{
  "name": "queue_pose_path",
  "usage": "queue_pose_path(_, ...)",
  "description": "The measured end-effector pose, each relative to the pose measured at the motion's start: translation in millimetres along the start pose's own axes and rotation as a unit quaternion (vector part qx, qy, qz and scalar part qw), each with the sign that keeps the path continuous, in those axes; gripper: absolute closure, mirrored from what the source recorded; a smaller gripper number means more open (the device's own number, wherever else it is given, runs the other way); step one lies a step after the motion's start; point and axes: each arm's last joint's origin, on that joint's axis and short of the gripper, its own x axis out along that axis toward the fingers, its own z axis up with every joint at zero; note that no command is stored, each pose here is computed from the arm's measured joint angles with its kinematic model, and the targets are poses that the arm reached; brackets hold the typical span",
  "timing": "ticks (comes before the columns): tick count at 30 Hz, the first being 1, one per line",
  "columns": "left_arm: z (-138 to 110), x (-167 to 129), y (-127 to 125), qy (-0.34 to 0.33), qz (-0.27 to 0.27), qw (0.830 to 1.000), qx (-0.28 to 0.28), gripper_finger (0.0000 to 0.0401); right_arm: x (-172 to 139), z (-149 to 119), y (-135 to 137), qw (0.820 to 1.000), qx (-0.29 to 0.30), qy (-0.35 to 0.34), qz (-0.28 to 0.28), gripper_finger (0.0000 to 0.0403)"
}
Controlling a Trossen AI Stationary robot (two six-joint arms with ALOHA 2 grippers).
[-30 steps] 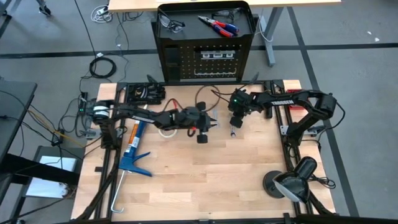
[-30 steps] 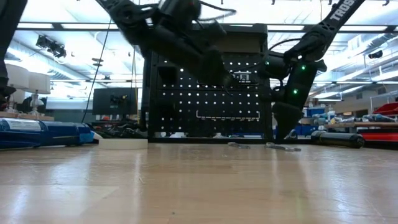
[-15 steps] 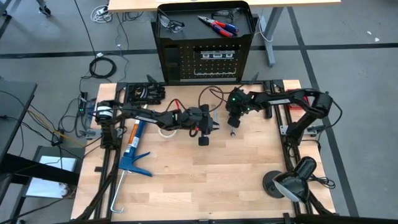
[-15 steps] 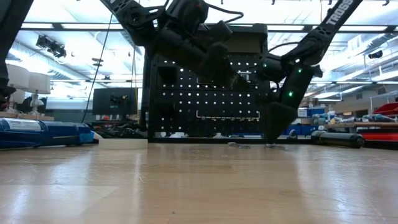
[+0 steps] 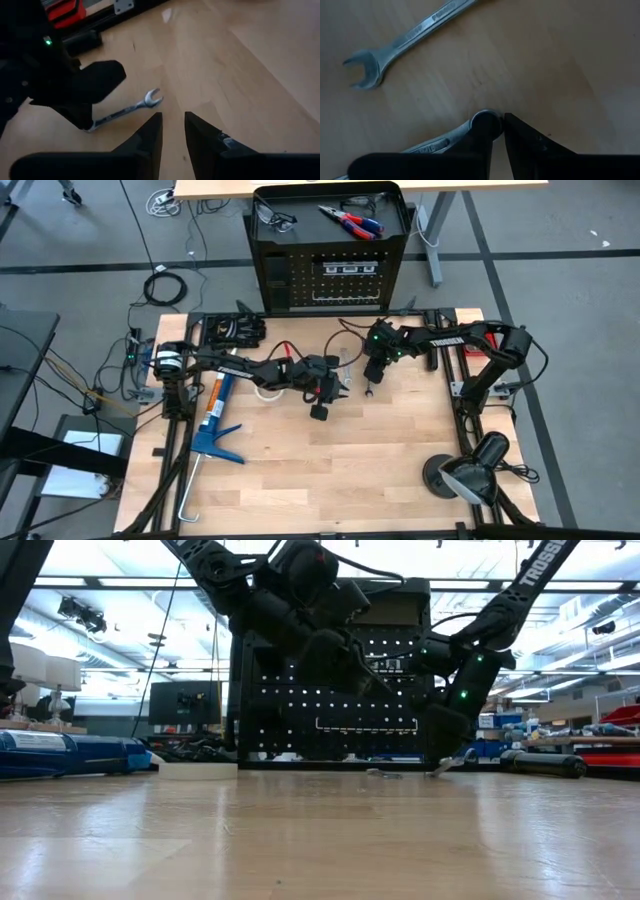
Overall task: Hang tools onto peg board
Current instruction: Hang the bottom wrench on the peg board
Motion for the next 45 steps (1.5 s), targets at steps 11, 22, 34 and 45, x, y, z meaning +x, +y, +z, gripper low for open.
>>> queue_pose_path(11, -11.7, 0.5, -29.2, 0.128, 0.007, 0.992, 0.02, 0.0313, 3.5, 6.8, 25.9, 0.992, 0.121, -0.044, 0.005, 0.035)
queue_pose_path(22, -13.3, 8.4, -69.0, 0.187, 0.048, 0.979, 0.071, 0.0297, 4.6, 6.1, 62.7, 0.991, 0.114, -0.064, 0.027, 0.0353)
queue_pose_path(34, -3.4, 8.2, -87.0, 0.159, 0.019, 0.978, 0.136, 0.0297, 25.2, 3.0, 67.4, 0.99, 0.123, -0.039, 0.048, 0.0367)
queue_pose_path(45, -6.1, 25.7, -89.6, 0.119, 0.048, 0.983, 0.129, 0.0296, 25.1, 4.3, 68.2, 0.989, 0.125, -0.05, 0.057, 0.037)
